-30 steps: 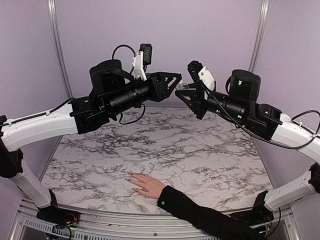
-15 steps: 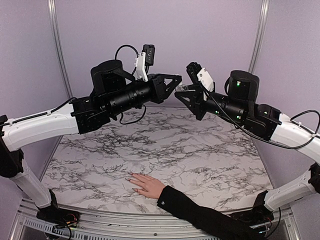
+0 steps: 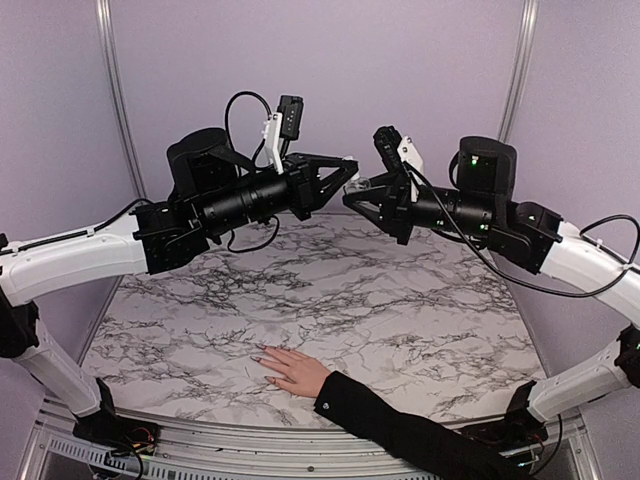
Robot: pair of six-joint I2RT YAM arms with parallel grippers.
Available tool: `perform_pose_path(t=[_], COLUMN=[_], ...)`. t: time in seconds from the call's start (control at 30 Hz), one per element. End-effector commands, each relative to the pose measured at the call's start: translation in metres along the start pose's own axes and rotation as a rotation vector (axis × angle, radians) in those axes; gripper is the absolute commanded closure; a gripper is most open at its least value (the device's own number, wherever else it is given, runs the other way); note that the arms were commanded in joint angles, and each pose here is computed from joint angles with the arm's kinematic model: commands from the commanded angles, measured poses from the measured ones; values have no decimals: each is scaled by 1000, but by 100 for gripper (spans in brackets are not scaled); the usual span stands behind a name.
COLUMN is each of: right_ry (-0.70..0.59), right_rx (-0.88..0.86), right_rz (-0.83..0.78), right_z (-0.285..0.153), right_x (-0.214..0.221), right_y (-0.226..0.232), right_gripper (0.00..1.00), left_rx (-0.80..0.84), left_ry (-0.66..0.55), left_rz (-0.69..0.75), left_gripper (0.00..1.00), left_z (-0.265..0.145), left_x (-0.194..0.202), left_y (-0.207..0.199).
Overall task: Paint the nails
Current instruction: Screw the nail polish bottle.
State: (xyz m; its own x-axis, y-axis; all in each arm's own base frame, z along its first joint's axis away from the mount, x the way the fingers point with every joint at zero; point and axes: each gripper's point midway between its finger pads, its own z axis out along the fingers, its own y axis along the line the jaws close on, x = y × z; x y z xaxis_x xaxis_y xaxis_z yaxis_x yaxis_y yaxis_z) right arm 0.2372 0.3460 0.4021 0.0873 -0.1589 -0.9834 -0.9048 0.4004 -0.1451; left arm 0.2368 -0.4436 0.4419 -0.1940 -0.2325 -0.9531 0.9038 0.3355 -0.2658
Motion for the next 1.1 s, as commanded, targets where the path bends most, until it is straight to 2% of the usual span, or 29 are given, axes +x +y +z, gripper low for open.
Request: perform_pose_path(t=[0.0,0.33,0.6,0.7,1.07], right_ry=[-270,-408,-463,-454,-371], right_rx=[-200,-520,-627,-641,-544], right_rz=[-58,-138,-147,-149,-148], right_z=[-34,-70,-85,-83,-62], right_x=[-89,-120,-138,-137,-110], right_y=[30,81,99,103,92], right_gripper=[100,100,100,100,100], left_rx=[209,530,668,658,423], left_ry=[183,296,329,324,172], left_rz=[-8,-24,-11,-14,50], left_gripper=[100,96,91,87,57], left_z=[-6,-31,-45,-43,-41], left_x=[55,76,82,78,22], left_y=[-27,-56,-65,-63,-40])
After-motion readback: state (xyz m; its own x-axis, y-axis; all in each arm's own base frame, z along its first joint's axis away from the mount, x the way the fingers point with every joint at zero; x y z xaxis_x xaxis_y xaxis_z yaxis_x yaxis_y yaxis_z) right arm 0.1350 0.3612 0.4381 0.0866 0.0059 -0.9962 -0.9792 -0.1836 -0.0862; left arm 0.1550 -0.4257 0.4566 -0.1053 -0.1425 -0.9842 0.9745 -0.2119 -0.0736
